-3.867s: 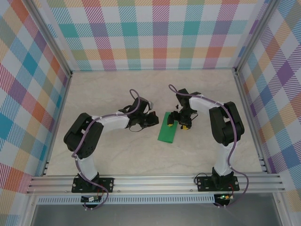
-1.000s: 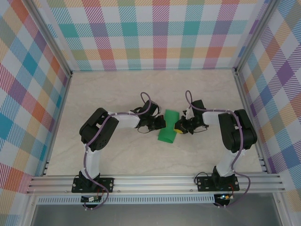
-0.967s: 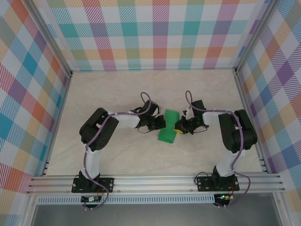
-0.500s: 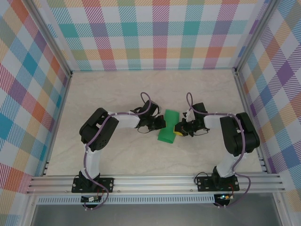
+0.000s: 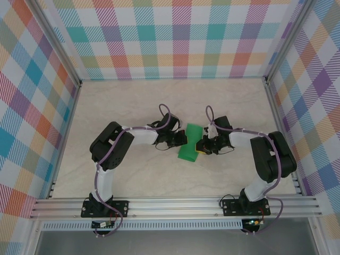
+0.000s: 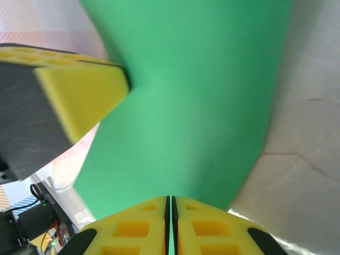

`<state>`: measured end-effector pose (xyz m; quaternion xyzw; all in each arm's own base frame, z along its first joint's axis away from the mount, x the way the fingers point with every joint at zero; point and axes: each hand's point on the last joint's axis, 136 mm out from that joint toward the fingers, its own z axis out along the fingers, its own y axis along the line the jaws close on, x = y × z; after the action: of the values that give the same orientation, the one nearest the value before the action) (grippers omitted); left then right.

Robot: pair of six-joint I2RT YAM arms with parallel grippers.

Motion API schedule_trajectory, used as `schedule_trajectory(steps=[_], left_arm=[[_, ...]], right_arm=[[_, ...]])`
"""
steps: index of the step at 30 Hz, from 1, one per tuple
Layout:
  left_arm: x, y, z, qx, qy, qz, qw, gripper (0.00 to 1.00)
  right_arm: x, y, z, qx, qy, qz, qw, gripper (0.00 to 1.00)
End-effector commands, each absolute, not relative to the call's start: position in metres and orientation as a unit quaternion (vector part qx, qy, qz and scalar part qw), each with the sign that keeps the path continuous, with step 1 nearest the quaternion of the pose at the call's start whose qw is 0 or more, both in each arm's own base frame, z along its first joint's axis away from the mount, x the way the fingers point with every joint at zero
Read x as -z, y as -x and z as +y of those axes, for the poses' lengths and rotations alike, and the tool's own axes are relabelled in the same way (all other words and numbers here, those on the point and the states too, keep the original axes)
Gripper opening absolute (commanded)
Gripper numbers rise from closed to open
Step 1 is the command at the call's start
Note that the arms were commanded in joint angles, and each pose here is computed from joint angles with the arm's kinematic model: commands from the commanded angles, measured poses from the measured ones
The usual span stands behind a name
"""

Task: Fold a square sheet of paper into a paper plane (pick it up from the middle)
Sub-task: Fold the square sheet of paper in half at the center of the table.

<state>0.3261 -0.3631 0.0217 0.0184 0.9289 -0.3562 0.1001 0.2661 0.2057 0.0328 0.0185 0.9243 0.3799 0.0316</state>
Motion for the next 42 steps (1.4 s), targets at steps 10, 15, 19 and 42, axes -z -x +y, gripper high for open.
schedule_trajectory(steps=[10,15,19,42], left_arm=[[0.019,-0.298,-0.343,0.296,-0.013,0.954,0.044,0.0],[0.018,-0.297,-0.341,0.294,-0.013,0.955,0.045,0.0],[0.019,-0.298,-0.341,0.295,-0.013,0.954,0.045,0.0],[0.018,-0.299,-0.343,0.295,-0.013,0.954,0.045,0.0]], right_arm=[[0.009,-0.243,0.201,-0.317,-0.017,0.948,-0.007,0.08],[0.005,-0.24,0.198,-0.313,-0.02,0.95,-0.007,0.09],[-0.023,-0.246,0.204,-0.336,-0.008,0.942,0.018,0.1],[-0.039,-0.228,0.215,-0.369,0.008,0.929,0.009,0.12]])
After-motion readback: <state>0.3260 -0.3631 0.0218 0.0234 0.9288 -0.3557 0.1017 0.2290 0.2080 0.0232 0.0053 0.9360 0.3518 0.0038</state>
